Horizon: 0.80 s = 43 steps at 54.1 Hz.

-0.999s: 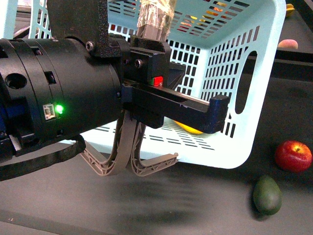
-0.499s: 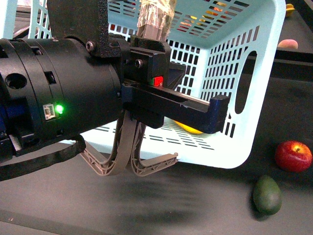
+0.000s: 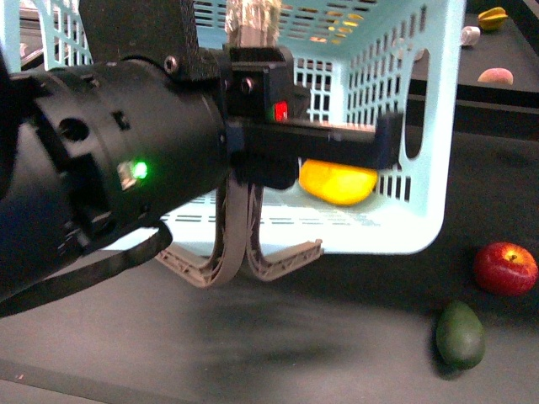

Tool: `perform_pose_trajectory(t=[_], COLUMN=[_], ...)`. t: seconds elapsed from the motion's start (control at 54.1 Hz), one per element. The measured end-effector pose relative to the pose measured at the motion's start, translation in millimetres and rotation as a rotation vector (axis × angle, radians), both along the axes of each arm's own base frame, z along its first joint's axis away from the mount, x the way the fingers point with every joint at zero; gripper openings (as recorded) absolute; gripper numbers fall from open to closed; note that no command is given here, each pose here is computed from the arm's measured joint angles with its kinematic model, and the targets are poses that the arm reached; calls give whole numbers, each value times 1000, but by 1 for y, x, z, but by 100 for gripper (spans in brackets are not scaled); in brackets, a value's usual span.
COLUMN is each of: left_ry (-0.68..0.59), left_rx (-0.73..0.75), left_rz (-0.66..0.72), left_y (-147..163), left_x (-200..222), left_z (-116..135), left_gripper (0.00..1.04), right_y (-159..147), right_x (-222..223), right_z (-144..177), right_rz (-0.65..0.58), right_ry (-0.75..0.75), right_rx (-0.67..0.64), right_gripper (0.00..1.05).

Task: Pick mango with right arm and hold basket with left

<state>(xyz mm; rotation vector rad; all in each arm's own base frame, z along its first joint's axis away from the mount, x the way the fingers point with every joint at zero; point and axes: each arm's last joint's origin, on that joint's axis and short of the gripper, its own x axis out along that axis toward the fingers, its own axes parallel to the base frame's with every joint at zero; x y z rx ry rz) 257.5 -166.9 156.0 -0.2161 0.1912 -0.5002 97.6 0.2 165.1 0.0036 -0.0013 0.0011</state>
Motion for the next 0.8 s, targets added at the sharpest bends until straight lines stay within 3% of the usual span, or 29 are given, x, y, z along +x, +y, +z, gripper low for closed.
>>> perform_pose_trajectory(t=[0.055, 0.536, 0.666, 0.703, 0.795], left_ry=[6, 197, 222, 240, 254], left_rx=[-31, -554, -667, -764, -800], left_rz=[37, 602, 685, 728, 754], left_y=[-1, 43, 55, 64, 67], left_x=[9, 123, 142, 155, 162], left_z=[2, -5, -10, -15, -20], left_gripper=[7, 7, 7, 7, 7], right_y=[0, 0, 0, 0, 0], right_x=[0, 0, 0, 0, 0], right_z=[0, 0, 0, 0, 0], right_rz=[0, 0, 0, 0, 0], right_ry=[0, 0, 0, 0, 0], right_rx=[0, 0, 0, 0, 0], right_gripper=[99, 97, 97, 97, 97])
